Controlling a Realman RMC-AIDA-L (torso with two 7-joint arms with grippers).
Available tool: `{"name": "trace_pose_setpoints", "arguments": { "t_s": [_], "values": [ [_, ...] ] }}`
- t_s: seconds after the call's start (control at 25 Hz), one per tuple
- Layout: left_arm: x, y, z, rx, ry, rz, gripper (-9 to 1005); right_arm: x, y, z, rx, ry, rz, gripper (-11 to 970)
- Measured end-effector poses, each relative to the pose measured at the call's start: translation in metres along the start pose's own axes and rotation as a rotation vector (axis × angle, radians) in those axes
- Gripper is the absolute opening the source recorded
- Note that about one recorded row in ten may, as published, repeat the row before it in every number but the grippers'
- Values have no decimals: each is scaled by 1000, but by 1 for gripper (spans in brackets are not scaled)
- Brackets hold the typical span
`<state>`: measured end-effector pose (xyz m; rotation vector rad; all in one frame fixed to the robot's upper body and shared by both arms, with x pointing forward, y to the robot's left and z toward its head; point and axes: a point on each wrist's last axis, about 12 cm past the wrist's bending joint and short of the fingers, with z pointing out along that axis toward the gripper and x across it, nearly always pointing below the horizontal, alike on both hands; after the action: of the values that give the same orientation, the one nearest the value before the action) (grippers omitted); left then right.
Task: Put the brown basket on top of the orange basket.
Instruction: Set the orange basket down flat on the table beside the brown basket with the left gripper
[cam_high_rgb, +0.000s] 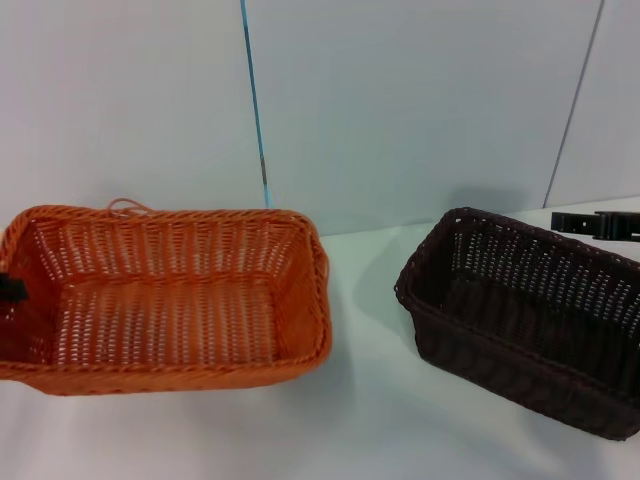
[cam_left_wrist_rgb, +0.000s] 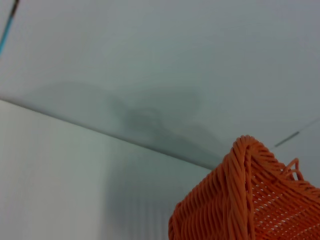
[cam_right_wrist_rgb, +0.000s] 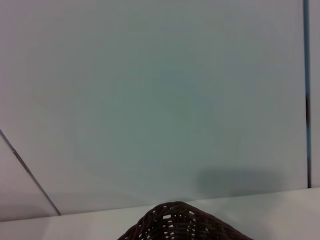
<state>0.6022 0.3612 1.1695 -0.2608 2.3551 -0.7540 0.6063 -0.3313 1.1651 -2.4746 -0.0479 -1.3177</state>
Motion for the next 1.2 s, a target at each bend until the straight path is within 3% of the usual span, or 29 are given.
{"name": "trace_pose_setpoints", "arguments": {
  "t_s": [0.72, 1.2],
  "values": [
    [33, -22, 8, 76, 47, -16, 167, 2, -1, 0, 2, 1, -4, 793],
    [59, -13, 25, 99, 62, -104, 168, -3, 2, -2, -4, -6, 3, 793]
  ]
}}
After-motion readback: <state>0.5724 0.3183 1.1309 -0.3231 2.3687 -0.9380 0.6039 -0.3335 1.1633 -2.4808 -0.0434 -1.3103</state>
